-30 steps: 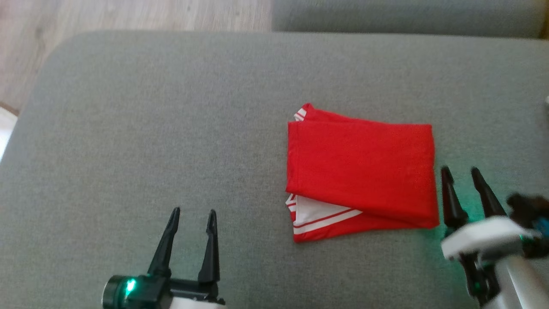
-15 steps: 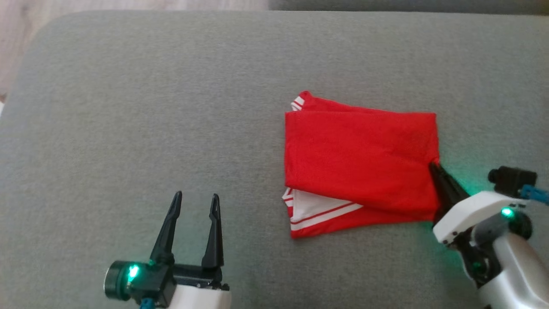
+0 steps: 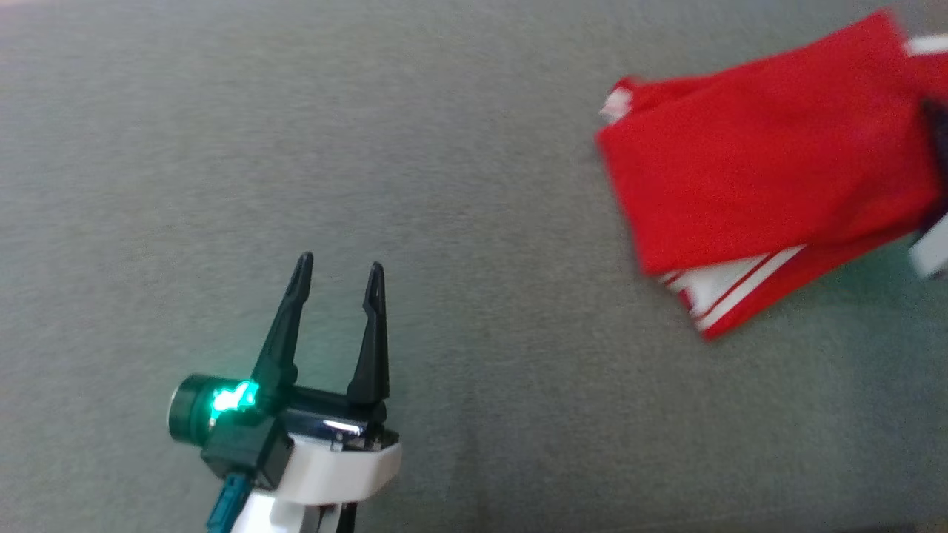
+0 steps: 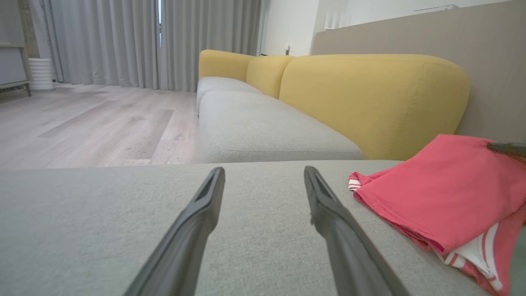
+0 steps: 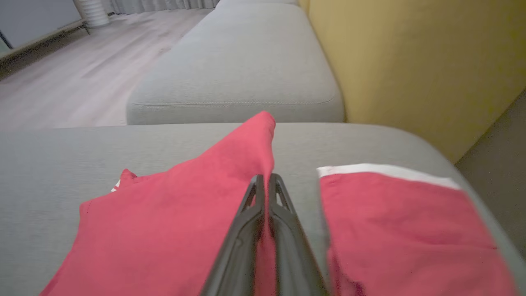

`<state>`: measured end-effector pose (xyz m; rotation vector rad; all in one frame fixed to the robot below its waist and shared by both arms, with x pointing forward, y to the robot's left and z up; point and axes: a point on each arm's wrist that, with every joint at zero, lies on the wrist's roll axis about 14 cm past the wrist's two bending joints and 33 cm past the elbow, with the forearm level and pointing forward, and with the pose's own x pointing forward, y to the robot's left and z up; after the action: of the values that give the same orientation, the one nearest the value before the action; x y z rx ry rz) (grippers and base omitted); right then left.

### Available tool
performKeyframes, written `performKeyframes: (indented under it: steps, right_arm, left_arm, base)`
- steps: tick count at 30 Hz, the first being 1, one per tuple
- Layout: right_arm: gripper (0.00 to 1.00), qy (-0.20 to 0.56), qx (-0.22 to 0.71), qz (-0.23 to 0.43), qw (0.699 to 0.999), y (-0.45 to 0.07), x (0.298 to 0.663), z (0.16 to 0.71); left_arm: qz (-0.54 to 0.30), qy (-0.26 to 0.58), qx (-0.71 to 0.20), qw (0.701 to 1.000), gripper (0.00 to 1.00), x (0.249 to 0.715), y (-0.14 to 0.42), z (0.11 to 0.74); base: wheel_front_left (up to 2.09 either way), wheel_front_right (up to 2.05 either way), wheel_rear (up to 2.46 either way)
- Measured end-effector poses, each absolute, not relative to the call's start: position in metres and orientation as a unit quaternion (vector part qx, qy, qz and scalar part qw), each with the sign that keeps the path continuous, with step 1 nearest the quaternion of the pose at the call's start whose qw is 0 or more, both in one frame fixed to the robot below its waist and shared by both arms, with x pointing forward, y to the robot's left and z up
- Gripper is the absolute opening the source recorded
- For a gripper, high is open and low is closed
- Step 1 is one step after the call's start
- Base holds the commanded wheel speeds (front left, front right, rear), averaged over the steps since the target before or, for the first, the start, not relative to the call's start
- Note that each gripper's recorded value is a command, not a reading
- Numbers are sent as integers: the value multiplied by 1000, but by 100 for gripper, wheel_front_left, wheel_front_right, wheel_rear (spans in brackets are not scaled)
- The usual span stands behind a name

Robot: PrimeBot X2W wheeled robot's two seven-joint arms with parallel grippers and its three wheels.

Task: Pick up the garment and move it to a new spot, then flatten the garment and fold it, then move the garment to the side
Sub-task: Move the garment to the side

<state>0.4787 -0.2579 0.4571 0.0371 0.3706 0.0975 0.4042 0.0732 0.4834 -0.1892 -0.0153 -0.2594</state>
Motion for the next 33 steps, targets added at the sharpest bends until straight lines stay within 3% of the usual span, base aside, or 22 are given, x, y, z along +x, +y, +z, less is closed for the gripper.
performKeyframes:
  steps: [11,12,13,20,25,33]
  right_arm:
    - [0,168,-96,-83,978,-382,472,517]
    - [28,168,-99,-90,977,-387,470,518]
    - [100,170,-104,-94,975,-390,468,518]
    - [100,147,-73,-38,986,-337,464,510]
    - [100,173,-14,27,984,-270,430,468]
    - [100,125,47,110,985,-182,392,452]
  left_arm:
    - [-197,11,-100,975,100,431,28,457]
    - [-199,11,-101,975,100,432,26,456]
    - [-203,12,-102,974,100,433,24,456]
    - [-179,2,-85,980,100,429,35,467]
    - [-156,9,-78,985,100,406,49,472]
    - [-103,-10,-61,993,100,367,87,492]
  base:
    - [0,0,0]
    - [0,0,0]
    - [0,0,0]
    - [0,0,0]
    - [0,0,0]
    - [0,0,0]
